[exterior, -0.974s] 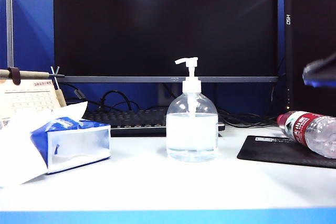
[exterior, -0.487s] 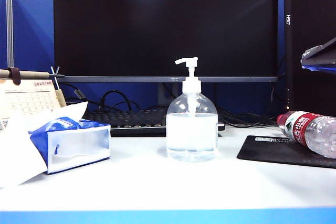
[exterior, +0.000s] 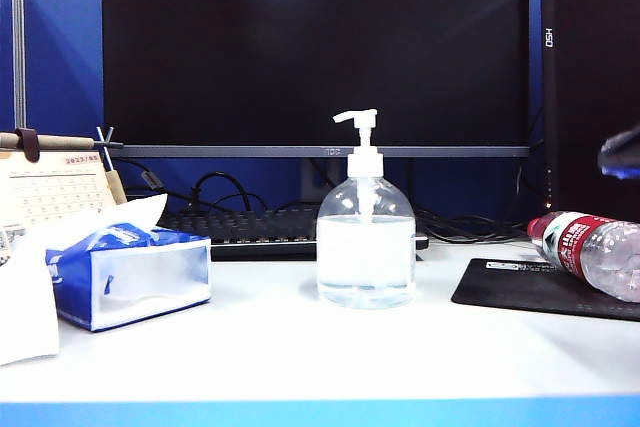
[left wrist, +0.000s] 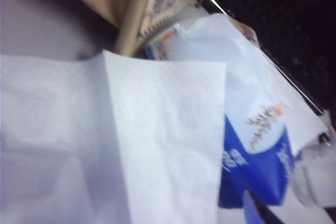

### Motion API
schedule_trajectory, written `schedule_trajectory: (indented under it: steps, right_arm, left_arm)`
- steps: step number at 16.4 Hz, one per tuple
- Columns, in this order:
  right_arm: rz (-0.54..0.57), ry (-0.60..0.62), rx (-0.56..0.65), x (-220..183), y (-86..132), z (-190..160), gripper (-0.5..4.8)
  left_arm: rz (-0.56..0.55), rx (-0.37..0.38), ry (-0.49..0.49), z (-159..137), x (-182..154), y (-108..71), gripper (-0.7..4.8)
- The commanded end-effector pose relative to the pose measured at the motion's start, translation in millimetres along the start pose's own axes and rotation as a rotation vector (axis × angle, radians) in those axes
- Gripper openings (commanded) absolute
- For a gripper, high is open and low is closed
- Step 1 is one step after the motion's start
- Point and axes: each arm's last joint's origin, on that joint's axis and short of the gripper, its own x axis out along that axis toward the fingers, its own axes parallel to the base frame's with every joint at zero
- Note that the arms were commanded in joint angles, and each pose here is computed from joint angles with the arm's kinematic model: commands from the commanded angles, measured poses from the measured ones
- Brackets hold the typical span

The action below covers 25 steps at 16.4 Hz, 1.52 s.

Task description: Pull out a tissue from the tissue dispenser, then press the switch of the alcohol sanitizer bottle to drop some sanitizer on the paper tissue, and finally place the treated tissue on the table.

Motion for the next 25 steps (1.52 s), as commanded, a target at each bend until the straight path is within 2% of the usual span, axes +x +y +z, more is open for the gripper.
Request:
schedule_trajectory:
  steps: [1, 2, 3, 4, 6, 8, 9, 10, 11, 12, 14, 15, 16, 17, 18, 19, 20, 21, 22, 23, 24, 25]
  right_arm:
    - [-0.006, -0.01, -0.004, -0.1, 0.2, 1.3, 0.31]
    - [-0.053, -0.013, -0.001, -0.2, -1.5, 0.4, 1.29]
    - [-0.118, -0.009, 0.002, -0.4, -4.1, -1.5, 2.7]
    - [-0.167, 0.001, 0.004, -0.7, -6.3, -3.5, 2.97]
    - [-0.237, 0.037, 0.008, -1.5, -9.7, -8.3, 2.97]
    - [-0.242, 0.051, 0.009, -1.7, -10.2, -9.7, 2.97]
    - [-0.242, 0.05, 0.009, -1.7, -10.2, -9.6, 2.97]
    - [-0.239, 0.043, 0.009, -1.6, -9.9, -8.9, 2.96]
    - [-0.236, 0.034, 0.017, -1.5, -9.7, -8.2, 2.96]
    - [-0.234, 0.028, 0.023, -1.4, -9.4, -7.5, 2.92]
    - [-0.232, 0.021, 0.033, -1.4, -9.2, -7.0, 2.49]
    - [-0.232, 0.021, 0.033, -1.4, -9.2, -7.0, 2.32]
    - [-0.232, 0.024, 0.033, -1.4, -9.2, -7.3, 1.84]
    - [-0.233, 0.024, 0.033, -1.4, -9.3, -7.4, 1.18]
    - [-0.233, 0.024, 0.033, -1.4, -9.3, -7.2, -0.04]
    - [-0.233, 0.024, 0.033, -1.4, -9.3, -7.4, -0.02]
    - [-0.226, 0.023, 0.033, -1.3, -9.0, -7.2, -0.01]
    - [-0.216, 0.021, 0.032, -1.3, -8.6, -6.7, -0.01]
    - [-0.2, 0.017, 0.032, -1.2, -7.9, -6.0, -0.01]
    - [-0.146, 0.004, 0.03, -1.1, -5.5, -3.6, -0.01]
    - [-0.085, -0.014, 0.021, -0.6, -2.8, -0.8, -0.01]
    - [0.022, -0.038, -0.004, -2.4, 2.0, 3.5, -0.01]
  left_arm:
    - [-0.041, -0.025, 0.053, -1.3, -0.9, -1.8, 4.79]
    - [-0.021, -0.031, 0.062, 2.2, -3.6, -5.4, 4.79]
    - [-0.027, -0.019, 0.051, 8.1, -6.4, -11.2, 4.79]
    - [-0.037, 0.004, 0.037, 12.4, -8.3, -15.4, 4.79]
    - [0.038, 0.117, 0.01, 20.7, -14.5, -22.2, 4.79]
    - [0.136, 0.187, 0.032, 23.9, -21.3, -25.8, 4.79]
    - [0.176, 0.197, 0.038, 24.7, -23.8, -26.5, 4.79]
    - [0.238, 0.158, 0.003, 25.8, -24.3, -25.0, 4.79]
    - [0.352, 0.116, -0.04, 26.3, -26.2, -21.9, 4.79]
    - [0.441, 0.107, -0.083, 27.7, -28.0, -20.1, 4.79]
    - [0.658, 0.107, -0.21, 31.0, -32.4, -15.2, 4.79]
    - [0.713, 0.118, -0.242, 31.9, -33.6, -14.2, 4.79]
    - [0.719, 0.139, -0.243, 32.0, -34.2, -14.3, 4.11]
    - [0.71, 0.142, -0.247, 31.9, -34.9, -14.8, 1.85]
    - [0.678, 0.148, -0.259, 32.7, -35.6, -16.7, -0.25]
    - [0.572, 0.187, -0.264, 34.6, -36.5, -22.0, -0.1]
    - [0.318, 0.287, -0.284, 37.8, -40.4, -35.0, -0.06]
    - [0.143, 0.346, -0.317, 38.7, -46.9, -44.8, -0.06]
    - [0.04, 0.385, -0.354, 37.5, -54.2, -51.0, -0.06]
    - [0.009, 0.387, -0.375, 35.6, -59.6, -53.3, -0.06]
    - [0.012, 0.383, -0.32, 32.2, -58.3, -51.1, -0.06]
    - [-0.04, 0.373, -0.231, 23.3, -49.6, -42.9, -0.06]
